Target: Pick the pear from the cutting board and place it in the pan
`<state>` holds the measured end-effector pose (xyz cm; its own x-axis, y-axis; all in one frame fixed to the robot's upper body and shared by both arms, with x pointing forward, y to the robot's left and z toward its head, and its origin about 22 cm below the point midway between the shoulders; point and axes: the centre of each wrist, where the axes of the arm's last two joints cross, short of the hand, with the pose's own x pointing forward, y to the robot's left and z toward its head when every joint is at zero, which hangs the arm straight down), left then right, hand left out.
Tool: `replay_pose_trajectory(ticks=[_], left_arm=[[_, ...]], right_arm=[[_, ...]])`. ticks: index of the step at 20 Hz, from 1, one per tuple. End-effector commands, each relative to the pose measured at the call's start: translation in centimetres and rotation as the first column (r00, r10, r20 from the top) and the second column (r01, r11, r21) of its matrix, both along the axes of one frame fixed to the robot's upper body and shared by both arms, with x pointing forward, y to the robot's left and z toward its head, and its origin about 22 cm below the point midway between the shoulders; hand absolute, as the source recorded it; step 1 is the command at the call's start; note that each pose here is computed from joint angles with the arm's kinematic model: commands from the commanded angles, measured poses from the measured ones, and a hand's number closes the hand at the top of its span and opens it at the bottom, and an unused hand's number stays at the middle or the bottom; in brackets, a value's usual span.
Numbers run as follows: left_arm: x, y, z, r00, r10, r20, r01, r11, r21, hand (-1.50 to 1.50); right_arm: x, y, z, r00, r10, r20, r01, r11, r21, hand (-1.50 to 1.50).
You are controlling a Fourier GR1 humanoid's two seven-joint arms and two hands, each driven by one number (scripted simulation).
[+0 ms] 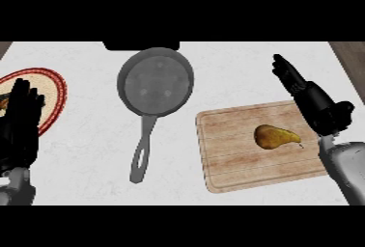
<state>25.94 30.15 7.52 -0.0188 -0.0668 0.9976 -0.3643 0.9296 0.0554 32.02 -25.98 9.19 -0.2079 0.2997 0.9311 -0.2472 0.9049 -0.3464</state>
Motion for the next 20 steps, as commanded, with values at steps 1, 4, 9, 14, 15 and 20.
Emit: replay_pose_trajectory(ticks=[1,4,9,14,15,20], left_arm=[[2.0,-1.1,0.9,1.0,-0.03,-0.007,0.03,1.0,-0.009,0.0],[0.4,-0.4,0.4,0.996,-0.084,-0.037,0.084,0.996,0.007,0.0],[-0.1,-0.8,-1.5,0.989,-0.121,-0.091,0.119,0.993,-0.028,0.0],[-0.6,-0.9,-1.7,0.981,-0.163,-0.105,0.161,0.987,-0.025,0.0],[-0.7,-0.8,-1.7,0.983,-0.149,-0.103,0.147,0.989,-0.027,0.0],[-0.4,-0.7,-1.3,0.973,-0.207,-0.106,0.204,0.978,-0.031,0.0]], right_arm=[[-0.1,-1.5,1.3,0.987,-0.159,0.01,0.159,0.987,-0.011,1.5],[0.5,-4.6,3.9,0.842,-0.532,0.094,0.526,0.847,0.079,1.5],[-2.0,-11.8,0.7,0.484,-0.854,0.191,0.872,0.454,-0.181,1.5],[-4.9,-9.1,-2.8,0.423,-0.888,0.181,0.874,0.347,-0.341,-1.5],[-6.0,-9.4,-3.5,0.417,-0.89,0.183,0.858,0.32,-0.402,-1.5],[-6.6,-6.8,-0.5,0.472,-0.856,0.209,0.769,0.284,-0.572,-1.5]])
